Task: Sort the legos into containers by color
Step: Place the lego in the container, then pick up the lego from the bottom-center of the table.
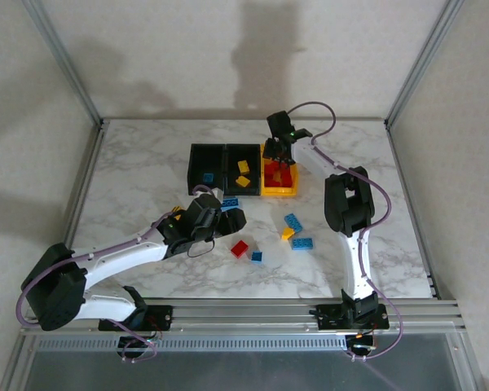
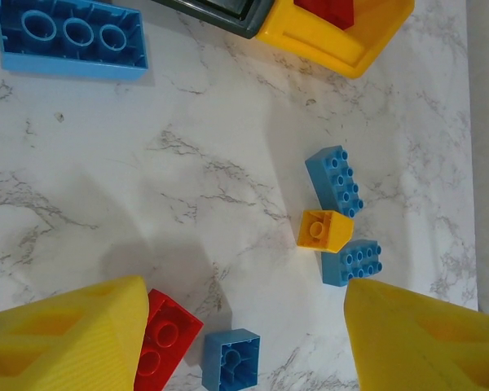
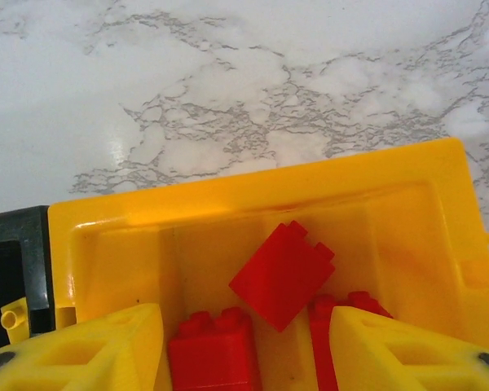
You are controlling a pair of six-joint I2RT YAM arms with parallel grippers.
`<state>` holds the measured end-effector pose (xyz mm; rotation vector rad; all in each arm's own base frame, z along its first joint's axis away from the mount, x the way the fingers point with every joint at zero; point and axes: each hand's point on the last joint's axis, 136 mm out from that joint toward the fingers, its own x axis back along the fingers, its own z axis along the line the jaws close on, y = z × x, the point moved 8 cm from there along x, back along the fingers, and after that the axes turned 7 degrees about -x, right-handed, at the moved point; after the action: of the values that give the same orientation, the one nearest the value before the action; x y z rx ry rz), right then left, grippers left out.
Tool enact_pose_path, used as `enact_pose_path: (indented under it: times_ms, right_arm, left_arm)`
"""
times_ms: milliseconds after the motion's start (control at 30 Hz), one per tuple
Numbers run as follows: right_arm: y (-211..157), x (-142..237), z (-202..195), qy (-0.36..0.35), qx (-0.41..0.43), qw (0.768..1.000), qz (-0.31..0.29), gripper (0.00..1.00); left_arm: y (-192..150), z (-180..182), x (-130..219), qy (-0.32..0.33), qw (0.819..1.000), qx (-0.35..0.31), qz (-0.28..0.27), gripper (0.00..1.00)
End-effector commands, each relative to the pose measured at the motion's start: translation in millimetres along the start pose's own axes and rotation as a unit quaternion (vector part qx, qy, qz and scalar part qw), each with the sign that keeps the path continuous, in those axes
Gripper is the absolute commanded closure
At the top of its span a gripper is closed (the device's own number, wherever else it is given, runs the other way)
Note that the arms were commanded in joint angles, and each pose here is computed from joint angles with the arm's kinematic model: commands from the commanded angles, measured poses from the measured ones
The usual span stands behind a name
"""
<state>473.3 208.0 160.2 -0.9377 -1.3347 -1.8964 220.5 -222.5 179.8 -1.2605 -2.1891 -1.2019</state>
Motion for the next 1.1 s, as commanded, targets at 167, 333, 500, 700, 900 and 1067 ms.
enact_pose_path:
  times_ms: [167, 333, 500, 700, 900, 1067]
  right_arm:
    - [-11.1, 95.7, -4.3, 0.057, 0.008, 0.997, -0.042, 0.44]
    - [-49.8, 132.7, -21.5, 0.086, 0.019, 0.995, -0.040, 0.43]
    - [-76.0, 155.6, -32.2, 0.117, 0.043, 0.991, -0.039, 0.43]
    - [-114.8, 177.2, -28.5, 0.177, 0.116, 0.977, -0.027, 0.41]
    - [-173.6, 176.3, -18.4, 0.219, 0.192, 0.957, 0.015, 0.39]
    - [-217.9, 165.4, -11.3, 0.233, 0.239, 0.941, 0.045, 0.30]
  left_arm:
    - [2.0, -1.4, 15.5, 0.001, 1.000, -0.010, -0.015, 0.35]
    - [-6.5, 11.3, 23.8, 0.016, 1.000, -0.010, -0.010, 0.35]
    - [-12.5, 22.8, 33.8, 0.039, 0.999, -0.017, -0.001, 0.35]
    - [-23.4, 40.0, 57.3, 0.079, 0.997, -0.008, 0.016, 0.35]
    - [-41.3, 62.1, 82.6, 0.093, 0.995, 0.042, 0.021, 0.35]
    - [-49.7, 68.5, 96.9, 0.053, 0.996, 0.071, 0.004, 0.34]
